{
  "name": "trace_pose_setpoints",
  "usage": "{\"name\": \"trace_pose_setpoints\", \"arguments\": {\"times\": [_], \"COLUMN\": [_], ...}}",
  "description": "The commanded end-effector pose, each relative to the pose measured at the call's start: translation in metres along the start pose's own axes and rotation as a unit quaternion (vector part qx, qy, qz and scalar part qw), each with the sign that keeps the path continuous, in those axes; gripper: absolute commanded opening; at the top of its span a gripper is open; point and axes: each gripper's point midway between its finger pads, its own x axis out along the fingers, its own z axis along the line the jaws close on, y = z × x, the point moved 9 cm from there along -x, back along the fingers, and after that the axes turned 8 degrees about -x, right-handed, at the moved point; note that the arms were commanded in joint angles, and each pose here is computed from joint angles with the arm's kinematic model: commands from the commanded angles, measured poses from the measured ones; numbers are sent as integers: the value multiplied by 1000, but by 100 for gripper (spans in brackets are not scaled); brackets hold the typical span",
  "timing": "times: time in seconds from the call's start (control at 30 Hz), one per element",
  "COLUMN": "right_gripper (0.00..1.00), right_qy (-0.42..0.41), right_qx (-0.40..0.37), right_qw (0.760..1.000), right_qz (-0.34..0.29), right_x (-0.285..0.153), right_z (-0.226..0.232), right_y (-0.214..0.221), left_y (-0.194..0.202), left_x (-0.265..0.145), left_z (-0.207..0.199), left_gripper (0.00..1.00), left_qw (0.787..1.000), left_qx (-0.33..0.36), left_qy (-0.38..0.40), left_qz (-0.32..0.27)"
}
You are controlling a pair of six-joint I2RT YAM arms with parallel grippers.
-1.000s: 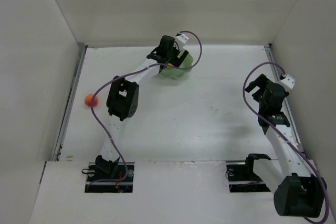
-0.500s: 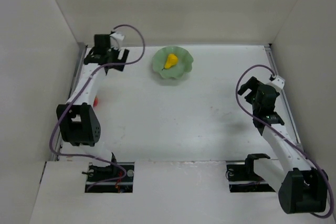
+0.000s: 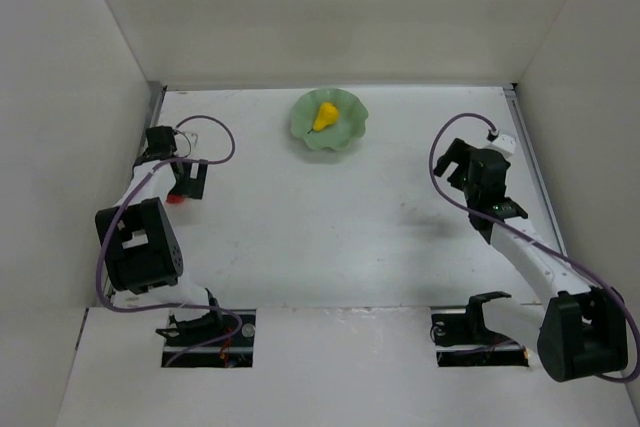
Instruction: Place and organize the fake fruits in the fruit bowl
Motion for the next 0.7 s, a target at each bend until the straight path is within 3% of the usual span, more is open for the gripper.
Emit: {"name": "trace_pose_setpoints", "arguments": {"times": [0.0, 0.33, 0.67], "right_gripper": [100, 100, 100], "right_qy": [-21, -23, -21], "right_qx": [0, 1, -2], "right_qw": [998, 998, 998], "right_qz": [-55, -59, -55], "right_x": [0, 2, 0], "right_z": [15, 20, 17], "right_y": [-31, -41, -36], "left_y": [-5, -20, -33], "left_x": [4, 34, 40], "left_z": [7, 12, 4], "left_gripper": [100, 98, 61], "left_qw": [999, 999, 999], "left_qx": [-25, -21, -7], "left_qy": [-15, -9, -3], "left_qz": [-45, -32, -41]}}
